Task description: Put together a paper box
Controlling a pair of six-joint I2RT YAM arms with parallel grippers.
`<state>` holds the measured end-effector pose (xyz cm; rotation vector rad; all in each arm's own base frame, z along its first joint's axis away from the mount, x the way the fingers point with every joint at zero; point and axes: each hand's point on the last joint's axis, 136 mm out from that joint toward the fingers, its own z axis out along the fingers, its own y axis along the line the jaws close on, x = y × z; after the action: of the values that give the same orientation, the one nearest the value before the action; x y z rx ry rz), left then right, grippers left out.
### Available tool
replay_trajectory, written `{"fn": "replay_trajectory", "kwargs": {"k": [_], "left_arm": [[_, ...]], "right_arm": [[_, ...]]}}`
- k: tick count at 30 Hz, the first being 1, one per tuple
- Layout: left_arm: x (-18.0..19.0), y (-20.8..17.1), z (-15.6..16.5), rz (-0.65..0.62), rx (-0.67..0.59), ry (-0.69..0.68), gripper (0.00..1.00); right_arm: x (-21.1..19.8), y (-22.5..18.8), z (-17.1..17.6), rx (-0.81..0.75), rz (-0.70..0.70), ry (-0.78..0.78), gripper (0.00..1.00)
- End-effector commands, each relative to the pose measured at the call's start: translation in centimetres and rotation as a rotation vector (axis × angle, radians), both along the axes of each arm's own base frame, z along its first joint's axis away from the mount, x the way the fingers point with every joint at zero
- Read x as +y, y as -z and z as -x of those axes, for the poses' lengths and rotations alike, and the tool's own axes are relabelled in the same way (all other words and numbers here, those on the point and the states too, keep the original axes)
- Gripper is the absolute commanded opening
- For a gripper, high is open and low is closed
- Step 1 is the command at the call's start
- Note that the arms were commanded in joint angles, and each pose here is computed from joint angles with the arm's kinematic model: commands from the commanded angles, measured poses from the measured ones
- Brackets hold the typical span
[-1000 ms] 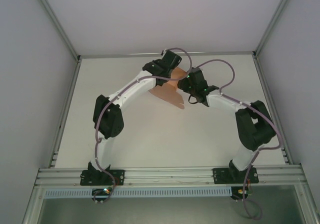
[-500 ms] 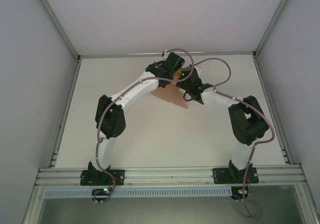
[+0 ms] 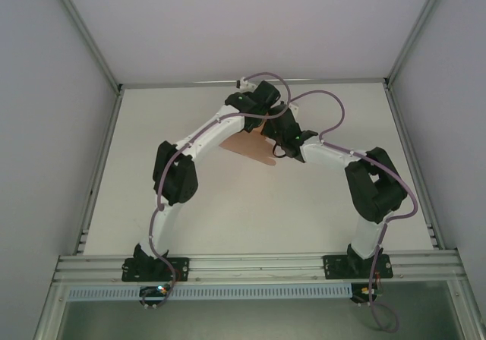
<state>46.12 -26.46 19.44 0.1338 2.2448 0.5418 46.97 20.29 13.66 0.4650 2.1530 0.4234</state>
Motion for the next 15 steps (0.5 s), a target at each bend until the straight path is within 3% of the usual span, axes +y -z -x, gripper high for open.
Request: {"fn": "replay_trajectory", "kwargs": {"k": [1, 5, 11, 15], "left_arm": [[7.8, -2.5, -0.5, -0.231, -0.103, -0.214, 0.00], [8.4, -2.0, 0.0, -0.182, -0.080, -0.220, 0.00], [5.2, -1.3, -0.3, 0.007, -0.051, -0.051, 0.00], [5.0, -1.8, 0.0, 0.018, -0.064, -0.039, 0.00]], "right_arm": [[-6.3, -0.5, 1.1, 0.002, 0.129, 0.235, 0.00], [-6.4, -0.7, 1.1, -0.011, 0.122, 0.236, 0.00], [-5.5, -0.5, 0.7, -0.001, 0.097, 0.199, 0.00], [-5.1, -0.8, 0.8, -0.011, 0.076, 0.183, 0.00]]}}
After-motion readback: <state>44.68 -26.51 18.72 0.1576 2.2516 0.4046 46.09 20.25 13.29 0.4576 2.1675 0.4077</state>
